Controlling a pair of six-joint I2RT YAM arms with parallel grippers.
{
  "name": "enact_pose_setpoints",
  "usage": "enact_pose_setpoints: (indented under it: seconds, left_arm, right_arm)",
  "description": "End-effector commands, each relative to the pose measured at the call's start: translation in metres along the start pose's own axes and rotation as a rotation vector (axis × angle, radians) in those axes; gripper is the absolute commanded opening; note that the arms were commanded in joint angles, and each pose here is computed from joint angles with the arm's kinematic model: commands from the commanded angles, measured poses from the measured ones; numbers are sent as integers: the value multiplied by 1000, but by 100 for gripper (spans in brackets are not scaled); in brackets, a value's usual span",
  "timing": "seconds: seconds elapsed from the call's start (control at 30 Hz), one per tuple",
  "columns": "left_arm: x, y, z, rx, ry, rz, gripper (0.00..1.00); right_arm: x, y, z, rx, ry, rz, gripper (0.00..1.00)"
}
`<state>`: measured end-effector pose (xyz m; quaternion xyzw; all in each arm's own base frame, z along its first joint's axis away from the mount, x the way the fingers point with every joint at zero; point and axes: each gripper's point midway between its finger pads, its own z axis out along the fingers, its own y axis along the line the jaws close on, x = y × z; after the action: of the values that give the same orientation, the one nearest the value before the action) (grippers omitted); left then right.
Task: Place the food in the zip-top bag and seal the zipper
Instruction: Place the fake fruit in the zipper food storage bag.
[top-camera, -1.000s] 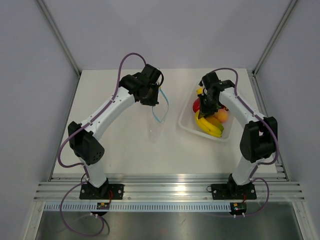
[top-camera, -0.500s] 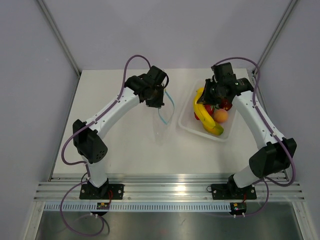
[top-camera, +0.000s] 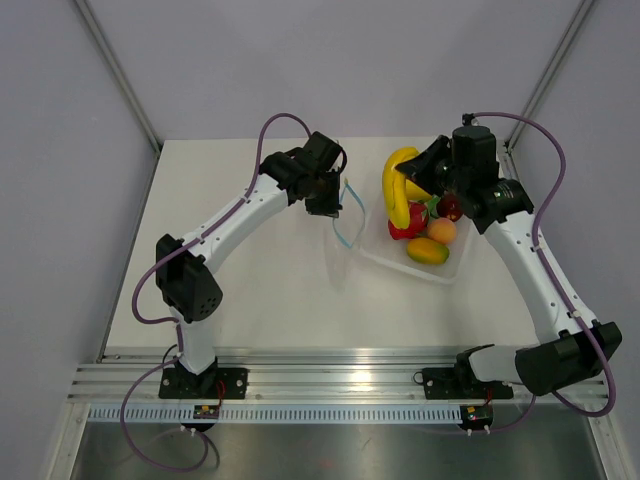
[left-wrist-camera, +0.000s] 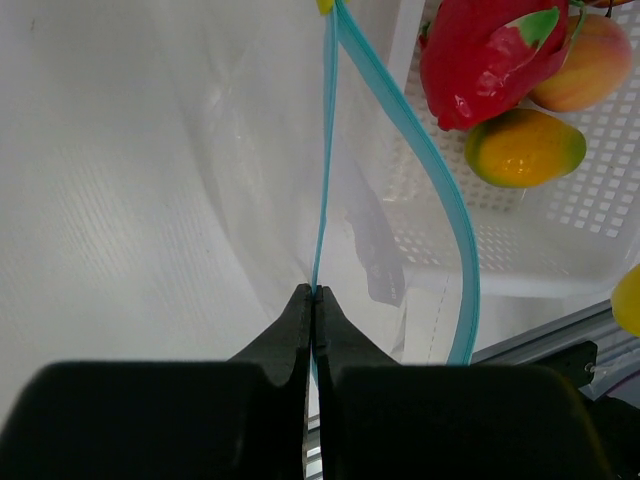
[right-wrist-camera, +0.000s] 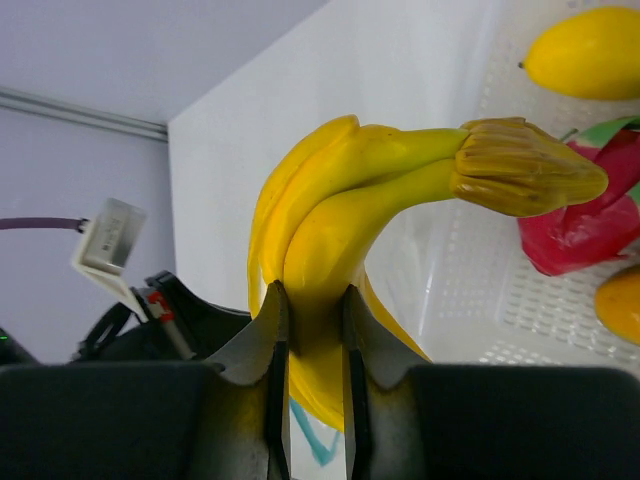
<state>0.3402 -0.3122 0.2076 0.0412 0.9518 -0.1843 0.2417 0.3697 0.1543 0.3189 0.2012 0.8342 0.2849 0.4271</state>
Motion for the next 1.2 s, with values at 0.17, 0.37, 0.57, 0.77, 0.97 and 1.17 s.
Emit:
enact_pose_setpoints:
  seconds: [0.17,0.37,0.57,0.77,0.97,1.17]
  left_arm:
    - [-17,-27,-11,105,-50,-15,0]
    - [-18,-30,-11,117,-50,-23,0]
    - [-18,-31,-11,125,-47,-29,0]
    - [-20,-37,-13,149,-48,-38,0]
    - [-19,-45,-13,190,-31,-55,0]
    - [-18,-52,-11,221,-17,-68,0]
  right_arm:
    - [-37,62,-21,-203,-247,116,0]
    - [-29,76,-11,-229,-244,193,0]
    - [-17,83,-1,-239,-256,222,0]
    - [7,64,17,-197,-232,243,0]
    - [28,42,24,-156,-202,238,0]
    - [40,28,19,-123,-180,197,0]
